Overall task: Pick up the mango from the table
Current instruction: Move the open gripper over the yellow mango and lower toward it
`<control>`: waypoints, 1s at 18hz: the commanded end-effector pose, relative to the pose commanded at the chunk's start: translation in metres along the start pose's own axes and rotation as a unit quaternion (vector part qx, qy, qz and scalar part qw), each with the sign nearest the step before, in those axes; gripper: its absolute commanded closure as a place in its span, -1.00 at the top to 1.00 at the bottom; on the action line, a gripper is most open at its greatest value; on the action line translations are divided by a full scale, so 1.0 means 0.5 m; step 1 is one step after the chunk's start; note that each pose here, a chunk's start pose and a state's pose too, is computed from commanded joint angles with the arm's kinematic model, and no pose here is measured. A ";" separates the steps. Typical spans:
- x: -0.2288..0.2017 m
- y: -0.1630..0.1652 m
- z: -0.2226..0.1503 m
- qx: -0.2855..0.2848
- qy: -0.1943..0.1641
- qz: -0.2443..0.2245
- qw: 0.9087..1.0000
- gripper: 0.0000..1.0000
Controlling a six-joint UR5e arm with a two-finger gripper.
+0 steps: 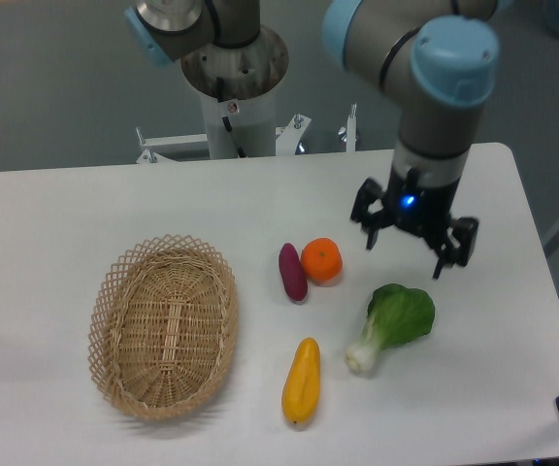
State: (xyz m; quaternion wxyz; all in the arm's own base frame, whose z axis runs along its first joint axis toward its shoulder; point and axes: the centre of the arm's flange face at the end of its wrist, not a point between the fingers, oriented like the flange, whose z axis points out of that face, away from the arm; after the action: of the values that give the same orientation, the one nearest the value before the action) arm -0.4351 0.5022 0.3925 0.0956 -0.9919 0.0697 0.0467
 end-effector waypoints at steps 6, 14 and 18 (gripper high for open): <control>0.030 -0.047 0.129 -0.005 0.016 -0.099 0.995 1.00; 0.024 -0.101 0.254 0.029 -0.014 -0.135 0.990 1.00; 0.038 -0.122 0.276 0.038 -0.022 -0.150 0.988 1.00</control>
State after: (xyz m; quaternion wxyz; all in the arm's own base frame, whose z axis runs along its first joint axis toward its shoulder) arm -0.4184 0.5860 0.2665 0.1402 -0.9856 -0.0799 0.0508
